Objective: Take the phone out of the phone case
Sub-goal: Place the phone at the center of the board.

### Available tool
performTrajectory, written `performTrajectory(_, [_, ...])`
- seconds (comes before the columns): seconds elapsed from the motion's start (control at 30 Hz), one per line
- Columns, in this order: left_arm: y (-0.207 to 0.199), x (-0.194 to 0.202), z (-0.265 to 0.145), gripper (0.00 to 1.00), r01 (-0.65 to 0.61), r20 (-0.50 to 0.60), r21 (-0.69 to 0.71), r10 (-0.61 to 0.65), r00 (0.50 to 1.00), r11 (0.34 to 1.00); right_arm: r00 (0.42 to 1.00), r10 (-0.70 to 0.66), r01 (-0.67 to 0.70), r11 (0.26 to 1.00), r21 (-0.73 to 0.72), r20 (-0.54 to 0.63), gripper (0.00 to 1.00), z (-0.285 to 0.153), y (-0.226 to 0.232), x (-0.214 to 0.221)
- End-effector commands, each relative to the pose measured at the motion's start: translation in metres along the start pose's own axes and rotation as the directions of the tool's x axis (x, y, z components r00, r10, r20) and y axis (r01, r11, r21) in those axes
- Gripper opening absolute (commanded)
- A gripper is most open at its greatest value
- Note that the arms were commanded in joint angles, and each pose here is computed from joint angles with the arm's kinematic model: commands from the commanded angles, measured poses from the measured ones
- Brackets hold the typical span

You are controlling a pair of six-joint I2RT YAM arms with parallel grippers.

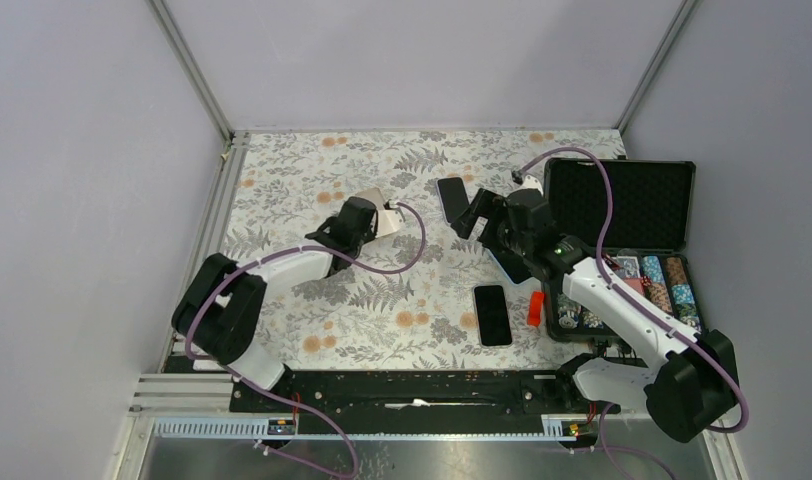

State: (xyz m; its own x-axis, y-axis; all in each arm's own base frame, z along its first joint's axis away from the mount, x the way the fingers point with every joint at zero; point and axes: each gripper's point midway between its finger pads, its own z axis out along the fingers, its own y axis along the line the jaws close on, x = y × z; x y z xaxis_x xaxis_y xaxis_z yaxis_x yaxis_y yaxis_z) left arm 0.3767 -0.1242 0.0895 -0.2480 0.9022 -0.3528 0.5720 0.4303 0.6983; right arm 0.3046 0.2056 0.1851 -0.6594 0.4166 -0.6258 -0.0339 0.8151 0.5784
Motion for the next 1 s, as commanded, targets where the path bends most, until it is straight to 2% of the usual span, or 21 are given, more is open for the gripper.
performTrajectory(0.0, [0.025,-0.023,0.015,0.0,-0.03,0.061,-0.087,0.035,0.997,0.996,1.0,-0.006,0.006,1.0,0.006,0.02,0.98,-0.005,-0.007,-0.005])
performTrajectory(0.23, [-0.027,0.004,0.033,0.18,-0.028,-0.028,0.079,0.03,0.999,0.996,0.998,-0.003,0.002,1.0,0.018,0.063,0.98,-0.013,-0.016,-0.016])
performTrajectory(0.37, [-0.046,0.02,0.036,0.2,-0.018,-0.082,0.139,0.029,0.996,0.99,0.996,0.0,-0.001,1.0,0.013,0.09,0.99,-0.02,-0.017,-0.025])
performTrajectory(0.47, [-0.051,0.019,0.039,0.25,0.012,-0.108,0.189,0.008,0.994,0.982,0.995,-0.007,0.006,1.0,0.015,0.095,0.99,-0.025,-0.017,-0.028])
performTrajectory(0.63, [-0.057,0.018,0.041,0.4,0.016,-0.128,0.23,0.014,0.992,0.973,0.995,-0.016,0.014,1.0,0.02,0.1,1.0,-0.038,-0.019,-0.031])
performTrajectory(0.7, [-0.057,0.019,0.04,0.44,0.018,-0.134,0.236,0.014,0.991,0.972,0.995,-0.017,0.015,1.0,0.021,0.097,1.0,-0.041,-0.021,-0.029])
performTrajectory(0.97, [-0.034,-0.002,0.022,0.55,0.105,-0.076,0.209,-0.09,0.993,0.972,0.999,-0.049,0.048,0.999,0.024,0.014,1.0,-0.046,-0.033,-0.006])
